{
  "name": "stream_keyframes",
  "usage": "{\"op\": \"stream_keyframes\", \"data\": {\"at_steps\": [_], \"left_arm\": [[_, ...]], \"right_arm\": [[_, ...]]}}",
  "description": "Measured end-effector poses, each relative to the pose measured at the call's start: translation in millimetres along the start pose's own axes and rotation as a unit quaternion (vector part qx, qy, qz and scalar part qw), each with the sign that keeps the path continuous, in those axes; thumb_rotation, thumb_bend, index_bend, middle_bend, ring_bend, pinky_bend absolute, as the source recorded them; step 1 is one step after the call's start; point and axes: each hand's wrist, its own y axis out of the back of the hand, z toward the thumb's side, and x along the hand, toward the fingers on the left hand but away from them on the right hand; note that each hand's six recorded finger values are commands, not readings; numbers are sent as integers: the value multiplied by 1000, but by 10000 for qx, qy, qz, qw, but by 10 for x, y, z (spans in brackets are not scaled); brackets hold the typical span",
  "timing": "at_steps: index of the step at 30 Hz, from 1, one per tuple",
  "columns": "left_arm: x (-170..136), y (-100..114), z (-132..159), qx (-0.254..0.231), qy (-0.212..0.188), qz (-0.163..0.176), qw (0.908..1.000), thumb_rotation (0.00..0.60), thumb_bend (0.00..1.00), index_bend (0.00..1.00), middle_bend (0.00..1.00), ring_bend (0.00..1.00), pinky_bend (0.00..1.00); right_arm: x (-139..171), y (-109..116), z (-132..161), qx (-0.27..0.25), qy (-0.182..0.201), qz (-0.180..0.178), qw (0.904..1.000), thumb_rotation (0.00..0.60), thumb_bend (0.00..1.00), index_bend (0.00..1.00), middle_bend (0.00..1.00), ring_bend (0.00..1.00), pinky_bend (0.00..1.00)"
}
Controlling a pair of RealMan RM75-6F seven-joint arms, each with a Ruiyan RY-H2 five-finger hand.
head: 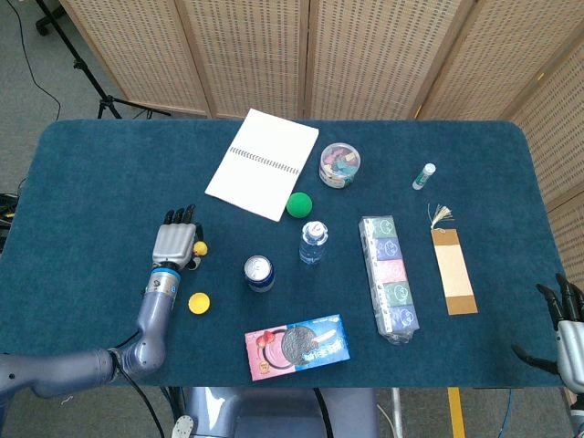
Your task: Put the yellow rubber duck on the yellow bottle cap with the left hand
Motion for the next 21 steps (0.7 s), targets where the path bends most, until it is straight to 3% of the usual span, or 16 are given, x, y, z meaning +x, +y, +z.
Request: {"op": "stream_keyframes", "data": {"at_steps": [21], "left_arm": [[0, 98, -14, 34, 6, 125, 9999, 600, 259, 553, 0, 0, 0]], "right_arm": [[3, 0, -10, 10, -10, 14, 10000, 600, 0, 118, 0, 0, 0]]}}
